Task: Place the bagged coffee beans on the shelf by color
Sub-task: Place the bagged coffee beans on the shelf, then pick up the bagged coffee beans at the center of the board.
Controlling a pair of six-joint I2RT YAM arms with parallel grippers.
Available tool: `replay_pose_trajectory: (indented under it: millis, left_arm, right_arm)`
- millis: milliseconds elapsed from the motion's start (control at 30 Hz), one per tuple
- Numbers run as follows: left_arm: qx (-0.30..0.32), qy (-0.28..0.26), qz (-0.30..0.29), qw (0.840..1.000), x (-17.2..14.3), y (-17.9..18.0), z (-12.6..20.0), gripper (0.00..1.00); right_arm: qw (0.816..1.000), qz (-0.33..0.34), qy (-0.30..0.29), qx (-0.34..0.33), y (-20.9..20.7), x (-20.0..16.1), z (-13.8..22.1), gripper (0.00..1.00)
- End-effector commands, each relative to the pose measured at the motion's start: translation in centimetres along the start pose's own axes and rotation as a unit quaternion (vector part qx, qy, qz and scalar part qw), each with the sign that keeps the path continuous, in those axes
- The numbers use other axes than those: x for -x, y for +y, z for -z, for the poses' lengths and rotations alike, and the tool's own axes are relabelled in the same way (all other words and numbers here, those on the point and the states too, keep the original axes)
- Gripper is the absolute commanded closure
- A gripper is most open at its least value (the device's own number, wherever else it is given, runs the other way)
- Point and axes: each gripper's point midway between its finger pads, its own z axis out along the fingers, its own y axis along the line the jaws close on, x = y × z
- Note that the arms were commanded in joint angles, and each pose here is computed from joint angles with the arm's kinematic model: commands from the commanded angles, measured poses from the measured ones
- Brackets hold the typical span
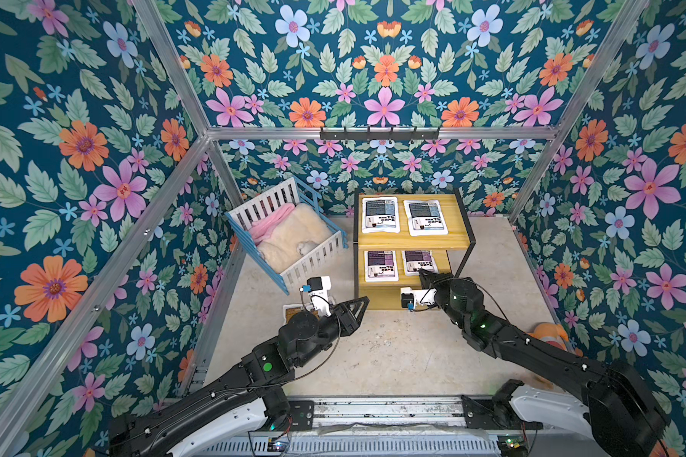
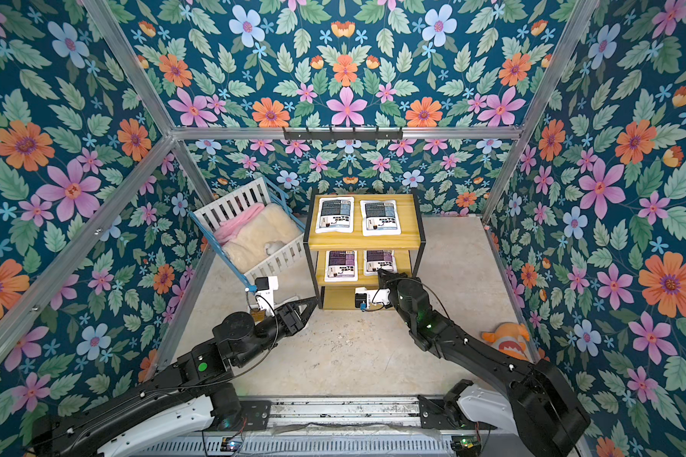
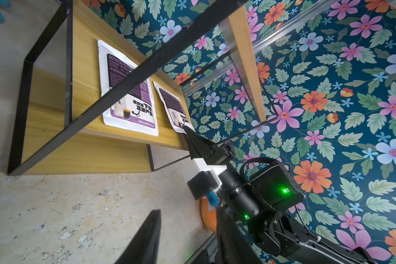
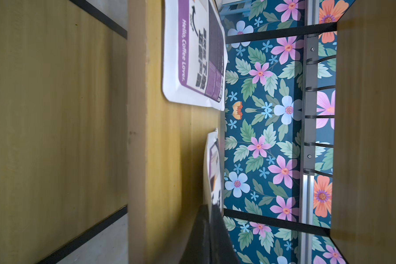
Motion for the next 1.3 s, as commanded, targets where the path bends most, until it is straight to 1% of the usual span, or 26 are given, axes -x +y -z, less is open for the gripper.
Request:
replay_pose_trajectory:
  millis: [0,133,167,300,400,533,567,667,767,867,967,1000,1033,1100,1133,1200,1233,1267]
  left_arm:
    - [0.01,-0.005,-0.01,1.0,0.2,0.4,0.1,0.55]
    - [0.01,-0.005,-0.011,1.0,0.2,0.4,0.1,0.56]
    - [0.011,-0.005,-0.012,1.0,0.1,0.5,0.1,0.56]
    - [0.014,-0.009,-0.013,1.0,0.3,0.6,0.3,0.56]
    - [0.017,-0.011,-0.013,1.0,0.4,0.7,0.4,0.56]
    - [0.02,-0.011,-0.014,1.0,0.4,0.9,0.6,0.56]
    - [0.022,-0.011,-0.014,1.0,0.4,1.0,0.6,0.56]
    - [0.023,-0.012,-0.014,1.0,0.5,1.0,0.8,0.56]
    - [0.028,-0.013,-0.013,0.999,0.5,1.2,0.9,0.56]
    - [0.029,-0.014,-0.011,0.999,0.5,1.4,1.0,0.56]
    - [0.035,-0.014,-0.011,0.999,0.5,1.7,1.2,0.56]
    - [0.039,-0.015,-0.012,0.999,0.5,1.9,1.3,0.57]
    - [0.048,-0.018,-0.013,0.999,0.6,2.2,1.5,0.57]
    - [0.074,-0.02,-0.025,0.997,0.9,3.1,2.1,0.57]
    - [0.098,-0.024,-0.035,0.994,1.3,3.7,2.5,0.57]
    - [0.143,-0.028,-0.055,0.988,1.9,4.8,3.4,0.57]
    - [0.167,-0.033,-0.065,0.983,2.3,5.4,3.9,0.57]
    - [0.188,-0.036,-0.074,0.979,2.7,5.9,4.4,0.57]
  right_arm:
    - [1.0,-0.008,0.003,-0.019,-1.1,0.0,-0.3,1.0]
    - [1.0,-0.011,0.007,-0.017,-1.1,-0.4,-0.6,1.0]
    - [1.0,-0.012,0.006,-0.015,-1.0,-0.4,-0.6,0.98]
    - [1.0,-0.013,-0.003,-0.009,-0.8,-0.2,-0.2,0.76]
    - [1.0,-0.016,-0.003,-0.003,-0.8,-0.3,0.3,0.66]
    - [1.0,-0.023,-0.015,0.012,-0.9,0.1,1.1,0.55]
    - [0.999,-0.026,-0.016,0.018,-0.9,0.2,1.3,0.49]
    - [0.998,-0.038,-0.025,0.037,-1.1,0.5,2.0,0.37]
    - [0.997,-0.047,-0.028,0.05,-1.0,0.5,2.6,0.35]
    - [0.996,-0.054,-0.024,0.06,-0.8,0.2,2.6,0.26]
    - [0.994,-0.067,-0.029,0.079,-0.7,0.4,3.0,0.21]
    - [0.993,-0.079,-0.035,0.084,-0.9,0.6,3.3,0.19]
    - [0.99,-0.106,-0.051,0.083,-1.6,1.3,3.9,0.18]
    - [0.974,-0.19,-0.095,0.08,-3.9,3.3,5.8,0.17]
    - [0.958,-0.244,-0.126,0.081,-5.3,4.5,7.1,0.16]
    - [0.911,-0.363,-0.186,0.065,-8.7,6.3,10.0,0.12]
    - [0.878,-0.43,-0.204,0.053,-10.4,6.5,11.2,0.09]
    - [0.844,-0.492,-0.208,0.043,-11.5,6.2,12.1,0.06]
